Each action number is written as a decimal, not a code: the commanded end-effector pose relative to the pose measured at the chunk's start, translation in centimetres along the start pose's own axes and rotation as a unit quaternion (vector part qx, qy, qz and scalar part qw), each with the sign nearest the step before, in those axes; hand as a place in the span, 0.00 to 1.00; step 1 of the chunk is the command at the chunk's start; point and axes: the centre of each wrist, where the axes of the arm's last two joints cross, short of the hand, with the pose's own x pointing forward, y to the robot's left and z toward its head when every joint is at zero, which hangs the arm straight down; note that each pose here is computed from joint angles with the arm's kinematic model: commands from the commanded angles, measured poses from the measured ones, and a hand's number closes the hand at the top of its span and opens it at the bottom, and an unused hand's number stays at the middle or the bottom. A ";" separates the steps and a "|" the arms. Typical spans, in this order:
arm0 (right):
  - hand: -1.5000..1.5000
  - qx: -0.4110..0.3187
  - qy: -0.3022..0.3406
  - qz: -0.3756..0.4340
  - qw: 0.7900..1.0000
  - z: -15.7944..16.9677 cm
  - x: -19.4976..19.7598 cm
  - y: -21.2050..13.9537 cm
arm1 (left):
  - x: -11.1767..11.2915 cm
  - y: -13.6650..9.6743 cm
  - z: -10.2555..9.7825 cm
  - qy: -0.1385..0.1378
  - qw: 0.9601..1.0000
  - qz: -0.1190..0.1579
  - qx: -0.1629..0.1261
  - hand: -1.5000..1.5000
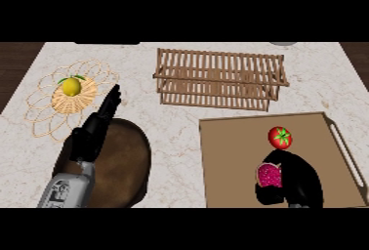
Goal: Pick the cupcake from the tray and place it in the tiered shelf
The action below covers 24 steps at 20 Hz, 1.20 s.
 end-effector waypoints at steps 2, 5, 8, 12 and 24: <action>1.00 0.016 -0.122 0.042 0.992 5.6 8.8 4.1 | 0.8 -1.0 -0.8 -0.012 0.999 -0.006 -0.034 0.50; 1.00 0.010 -0.158 0.066 0.985 7.6 11.5 5.6 | 0.8 -2.4 -1.1 -0.005 0.999 -0.002 -0.042 0.50; 1.00 0.011 -0.159 0.047 0.986 9.1 12.9 6.9 | 1.5 -3.4 -0.7 -0.022 0.998 0.009 -0.051 0.50; 1.00 -0.021 -0.209 -0.060 0.976 10.4 15.0 5.0 | 0.5 -1.6 -1.2 -0.011 0.999 0.007 -0.033 0.50; 1.00 -0.134 -0.267 -0.192 0.935 13.4 19.1 -0.4 | 0.9 -1.2 -1.4 0.004 1.000 -0.002 -0.030 0.50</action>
